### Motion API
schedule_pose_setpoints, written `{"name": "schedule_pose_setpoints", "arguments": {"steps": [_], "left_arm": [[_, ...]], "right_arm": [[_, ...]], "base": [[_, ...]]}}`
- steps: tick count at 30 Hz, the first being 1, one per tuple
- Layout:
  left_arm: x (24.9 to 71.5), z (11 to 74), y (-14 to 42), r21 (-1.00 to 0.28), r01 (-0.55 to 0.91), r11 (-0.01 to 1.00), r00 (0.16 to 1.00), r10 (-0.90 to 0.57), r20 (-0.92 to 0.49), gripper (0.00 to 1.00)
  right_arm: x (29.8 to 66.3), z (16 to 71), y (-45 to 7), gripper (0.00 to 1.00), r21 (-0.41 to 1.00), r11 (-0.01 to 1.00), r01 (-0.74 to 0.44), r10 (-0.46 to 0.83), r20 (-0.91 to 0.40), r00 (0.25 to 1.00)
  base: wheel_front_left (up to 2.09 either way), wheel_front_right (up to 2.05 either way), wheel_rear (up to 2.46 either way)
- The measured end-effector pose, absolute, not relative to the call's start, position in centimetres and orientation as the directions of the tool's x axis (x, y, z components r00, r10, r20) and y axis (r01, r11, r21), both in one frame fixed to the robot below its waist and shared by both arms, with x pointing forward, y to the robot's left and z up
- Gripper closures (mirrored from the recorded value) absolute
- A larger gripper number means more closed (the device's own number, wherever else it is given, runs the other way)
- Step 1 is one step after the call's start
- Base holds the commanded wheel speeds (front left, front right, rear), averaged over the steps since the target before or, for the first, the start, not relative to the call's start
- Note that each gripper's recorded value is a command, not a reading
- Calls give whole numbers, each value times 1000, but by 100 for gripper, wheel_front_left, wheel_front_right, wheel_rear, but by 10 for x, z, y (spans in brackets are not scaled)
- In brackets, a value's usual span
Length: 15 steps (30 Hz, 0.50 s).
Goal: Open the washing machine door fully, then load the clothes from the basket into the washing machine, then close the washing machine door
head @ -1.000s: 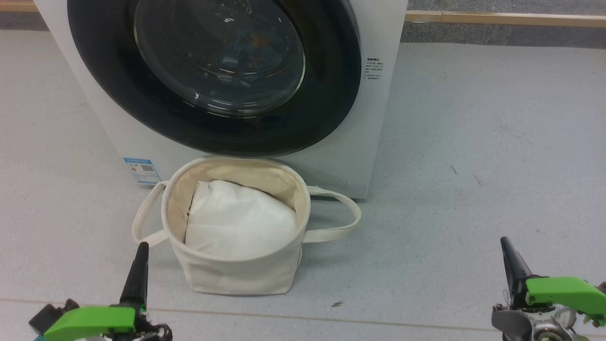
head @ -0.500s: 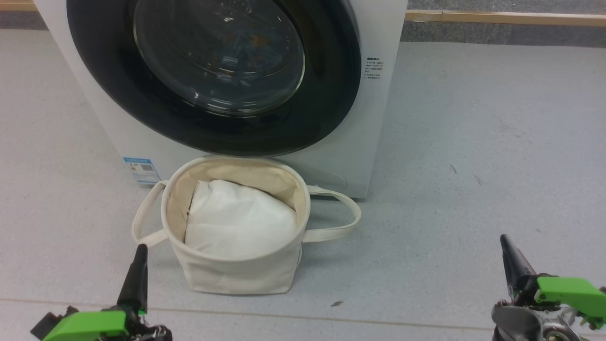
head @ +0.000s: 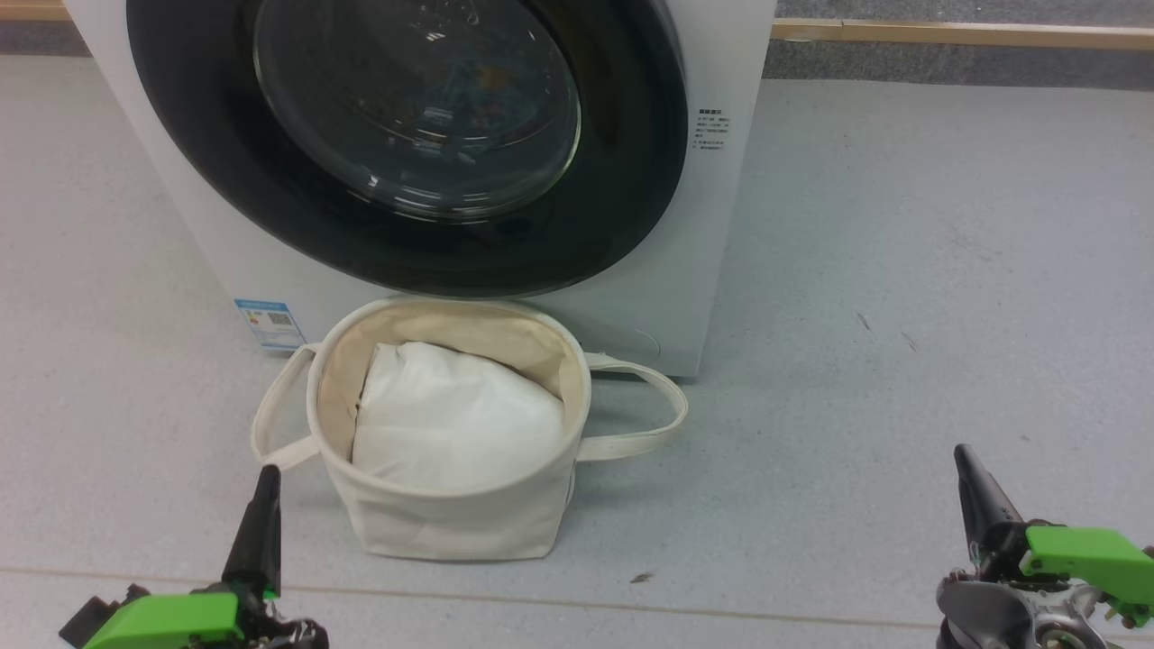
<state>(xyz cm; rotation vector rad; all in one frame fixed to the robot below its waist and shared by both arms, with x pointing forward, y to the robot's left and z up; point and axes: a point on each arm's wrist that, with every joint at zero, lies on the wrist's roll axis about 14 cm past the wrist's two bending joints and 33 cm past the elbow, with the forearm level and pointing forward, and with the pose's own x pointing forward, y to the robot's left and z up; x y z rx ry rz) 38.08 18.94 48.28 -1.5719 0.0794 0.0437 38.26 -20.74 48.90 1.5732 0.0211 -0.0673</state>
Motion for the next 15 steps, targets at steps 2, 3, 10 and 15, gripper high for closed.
{"name": "schedule_pose_setpoints", "arguments": {"steps": [2, 3, 10, 15], "left_arm": [[381, 483, 189, -997, -78, -1, 997, -23, -78, 100], [381, 483, 189, -997, -78, -1, 997, -23, -78, 100], [381, 483, 189, -997, -78, -1, 997, -23, -78, 100], [381, 483, 189, -997, -78, -1, 997, -23, -78, 100]], "right_arm": [[383, 489, -207, 100, 998, -4, 56, -29, -56, 998], [383, 489, -207, 100, 998, -4, 56, -29, -56, 998], [383, 489, -207, 100, 998, -4, 56, -29, -56, 998], [383, 489, -207, 100, 998, -4, 56, -29, -56, 998]], "base": [[0, 0, 0], [0, 0, 0], [0, 0, 0], [0, 0, 0]]}}
